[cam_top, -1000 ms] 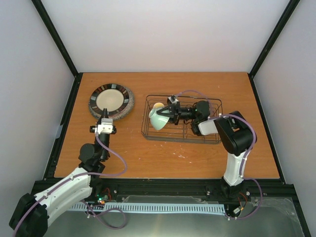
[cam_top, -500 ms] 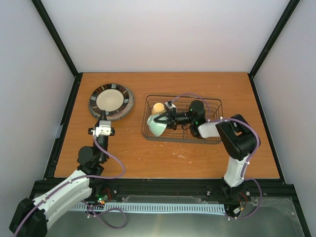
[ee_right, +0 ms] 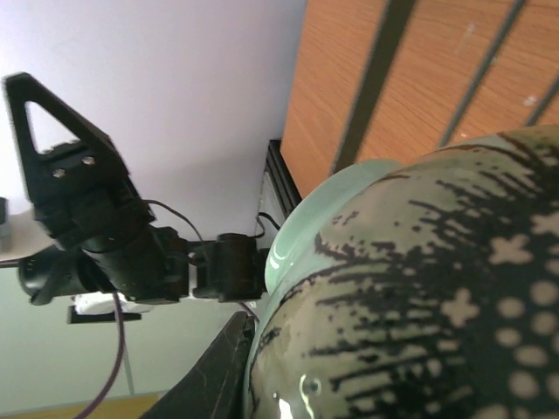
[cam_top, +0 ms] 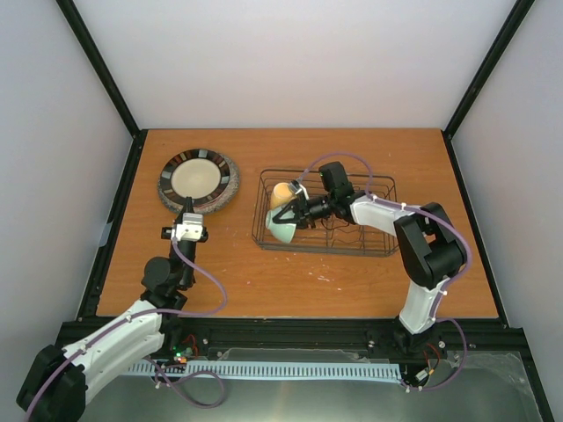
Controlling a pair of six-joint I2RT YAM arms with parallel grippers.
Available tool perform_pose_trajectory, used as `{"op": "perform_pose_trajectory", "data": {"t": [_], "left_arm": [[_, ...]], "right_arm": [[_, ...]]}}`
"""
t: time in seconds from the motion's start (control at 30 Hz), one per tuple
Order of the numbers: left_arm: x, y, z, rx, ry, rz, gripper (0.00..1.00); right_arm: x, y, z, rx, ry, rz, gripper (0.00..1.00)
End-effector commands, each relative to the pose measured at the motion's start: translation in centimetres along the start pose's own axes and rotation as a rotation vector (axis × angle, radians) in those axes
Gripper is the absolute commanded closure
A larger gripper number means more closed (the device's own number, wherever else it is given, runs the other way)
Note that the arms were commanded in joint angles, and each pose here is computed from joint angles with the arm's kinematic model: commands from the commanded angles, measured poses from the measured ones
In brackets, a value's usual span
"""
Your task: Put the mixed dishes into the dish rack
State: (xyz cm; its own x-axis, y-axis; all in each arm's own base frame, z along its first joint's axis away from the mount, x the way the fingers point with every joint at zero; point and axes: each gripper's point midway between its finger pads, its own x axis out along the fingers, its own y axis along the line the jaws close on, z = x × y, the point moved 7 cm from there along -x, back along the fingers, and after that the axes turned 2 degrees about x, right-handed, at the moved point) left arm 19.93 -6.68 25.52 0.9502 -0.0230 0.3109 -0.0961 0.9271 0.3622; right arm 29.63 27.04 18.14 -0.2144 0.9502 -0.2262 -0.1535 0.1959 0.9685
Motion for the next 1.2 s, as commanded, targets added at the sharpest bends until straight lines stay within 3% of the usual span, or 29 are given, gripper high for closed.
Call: {"op": "perform_pose_trajectory", "data": {"t": [0.0,0.37,0.8,1.17], "left_arm": [[0.1,0.3,0.4,-0.024,-0.029,0.011,0.97],[0.0,0.2,0.2,-0.026,-0.027,0.008,0.97],[-0.1,0.0,0.0,-0.024,-0.024,0.002,0.97],[-0.1,0.1,0.1,-0.02,-0.026,0.001,0.98]], "right_arm": [[0.1,-0.9,-0.6,-0.028,0.027,-0.03,0.97],[0.9,-3.0,-0.4,0.031,0.048,-0.034,0.97],[0.3,-4.4,-2.3,0.07,0.106,-0.217,0.97],[-0.2,-5.4,-3.3,0.1,0.128,-0.3,0.87]]}}
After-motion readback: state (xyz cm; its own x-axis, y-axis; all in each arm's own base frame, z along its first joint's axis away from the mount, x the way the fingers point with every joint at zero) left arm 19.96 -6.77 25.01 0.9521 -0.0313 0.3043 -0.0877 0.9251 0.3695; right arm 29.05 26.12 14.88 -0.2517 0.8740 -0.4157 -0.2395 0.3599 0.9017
